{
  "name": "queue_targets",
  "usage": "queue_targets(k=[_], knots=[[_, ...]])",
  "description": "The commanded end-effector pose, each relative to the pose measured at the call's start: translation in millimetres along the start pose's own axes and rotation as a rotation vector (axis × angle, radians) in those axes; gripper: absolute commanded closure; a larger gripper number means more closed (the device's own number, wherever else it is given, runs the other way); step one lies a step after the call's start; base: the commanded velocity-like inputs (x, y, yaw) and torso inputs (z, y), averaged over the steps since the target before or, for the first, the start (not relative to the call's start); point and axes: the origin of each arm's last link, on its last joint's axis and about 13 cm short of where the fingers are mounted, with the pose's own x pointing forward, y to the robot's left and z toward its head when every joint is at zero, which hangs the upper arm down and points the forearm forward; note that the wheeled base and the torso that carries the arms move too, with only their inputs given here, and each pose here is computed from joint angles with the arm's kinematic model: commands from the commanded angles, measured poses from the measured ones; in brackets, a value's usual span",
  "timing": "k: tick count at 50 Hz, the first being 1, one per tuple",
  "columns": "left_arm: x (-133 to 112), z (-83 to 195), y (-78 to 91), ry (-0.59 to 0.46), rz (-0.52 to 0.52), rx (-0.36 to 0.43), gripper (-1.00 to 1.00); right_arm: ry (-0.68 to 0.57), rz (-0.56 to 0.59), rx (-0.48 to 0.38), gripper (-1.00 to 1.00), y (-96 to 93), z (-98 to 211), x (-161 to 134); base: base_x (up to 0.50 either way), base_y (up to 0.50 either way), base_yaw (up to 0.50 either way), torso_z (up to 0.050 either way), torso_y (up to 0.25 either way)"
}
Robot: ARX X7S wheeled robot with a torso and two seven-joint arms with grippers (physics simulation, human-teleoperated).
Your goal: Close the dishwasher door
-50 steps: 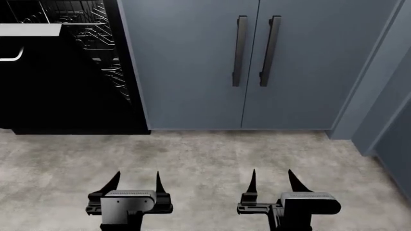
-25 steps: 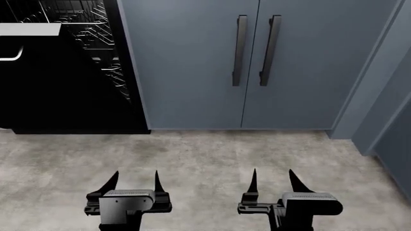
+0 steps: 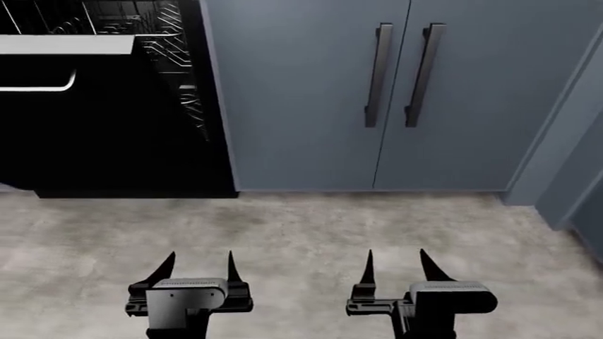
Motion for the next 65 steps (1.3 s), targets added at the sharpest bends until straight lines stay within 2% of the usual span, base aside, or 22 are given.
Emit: queue_targets(k=[1, 65], knots=[[0.4, -0.6, 0.4, 0.007, -0.001, -0.011, -1.0, 0.008, 0.018, -0.008, -1.0, 1.1, -0.4, 0.1, 0.08, 0.5, 0.0, 0.0, 0.0], [0.9, -1.0, 0.1, 0.029, 0.006, -0.008, -1.0, -0.008, 0.016, 0.004, -1.0, 0.2, 1.1, -1.7, 0.06, 0.5, 0.0, 0.0, 0.0]])
